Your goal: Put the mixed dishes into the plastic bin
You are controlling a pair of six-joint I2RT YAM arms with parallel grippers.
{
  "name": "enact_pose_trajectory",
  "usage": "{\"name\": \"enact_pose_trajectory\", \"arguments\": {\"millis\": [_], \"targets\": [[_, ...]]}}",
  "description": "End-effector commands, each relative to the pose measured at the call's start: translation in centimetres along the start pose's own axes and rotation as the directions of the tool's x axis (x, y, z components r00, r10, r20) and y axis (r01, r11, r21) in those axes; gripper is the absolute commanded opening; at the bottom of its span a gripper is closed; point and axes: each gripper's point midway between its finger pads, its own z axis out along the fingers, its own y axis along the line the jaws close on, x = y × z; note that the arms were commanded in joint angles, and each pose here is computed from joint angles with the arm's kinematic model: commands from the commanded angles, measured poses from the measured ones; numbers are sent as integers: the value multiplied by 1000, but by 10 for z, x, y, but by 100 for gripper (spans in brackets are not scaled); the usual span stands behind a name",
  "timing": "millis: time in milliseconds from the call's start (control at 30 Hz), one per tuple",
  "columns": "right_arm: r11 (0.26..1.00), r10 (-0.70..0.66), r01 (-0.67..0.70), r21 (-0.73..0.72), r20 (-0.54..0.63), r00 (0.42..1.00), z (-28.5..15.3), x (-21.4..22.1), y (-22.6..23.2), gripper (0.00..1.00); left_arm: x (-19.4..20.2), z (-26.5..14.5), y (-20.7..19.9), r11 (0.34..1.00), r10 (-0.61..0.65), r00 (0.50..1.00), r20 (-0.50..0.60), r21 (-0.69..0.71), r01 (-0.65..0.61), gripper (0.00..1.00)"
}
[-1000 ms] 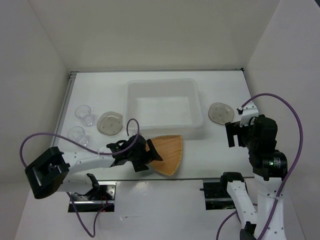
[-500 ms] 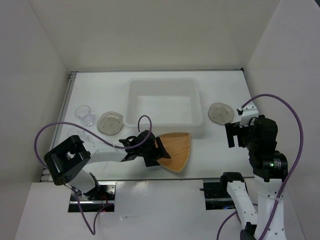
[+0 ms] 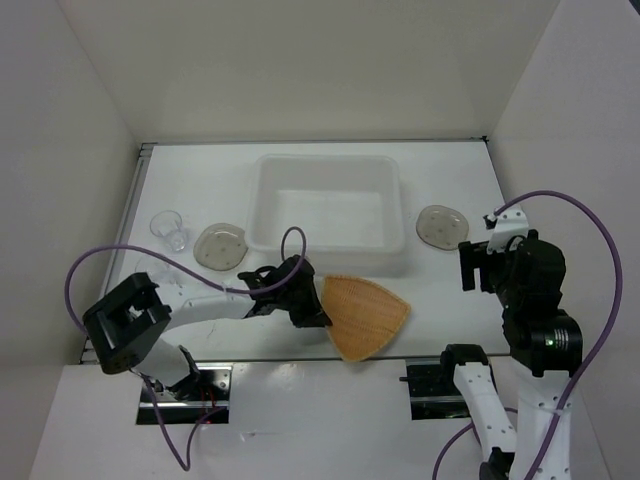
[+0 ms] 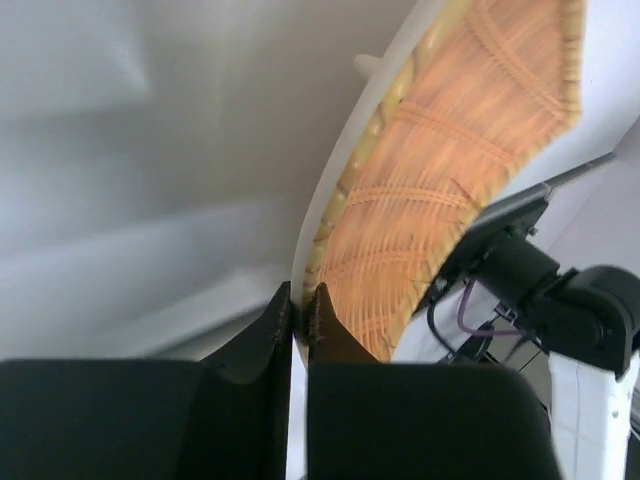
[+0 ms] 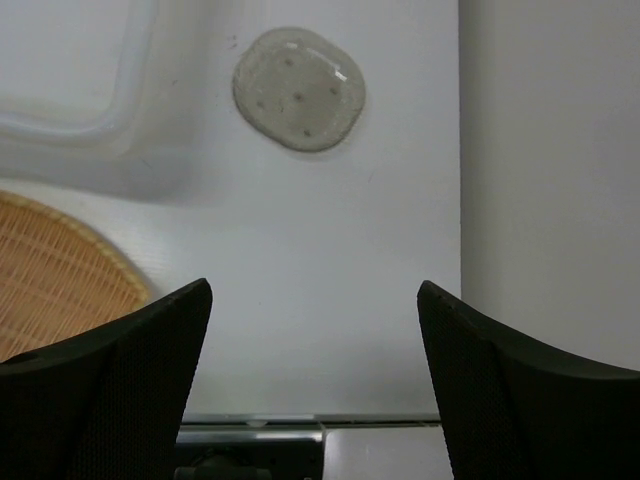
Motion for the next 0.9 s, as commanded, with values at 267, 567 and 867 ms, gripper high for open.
{"name": "enact_pose_trajectory", "arguments": {"millis": [267, 567, 867], "targets": [[991, 53, -100, 94, 409, 911, -14, -69, -19, 83, -10, -194, -146, 944, 111, 979, 169, 290, -157, 0], [988, 58, -116, 99, 463, 885, 8, -71, -18, 85, -159, -189, -176, 969, 48, 922, 384, 205, -136, 0], [987, 64, -130, 99, 498, 865, 1, -72, -17, 87, -252, -113, -140, 981, -184, 867, 463, 148, 129, 0]]}}
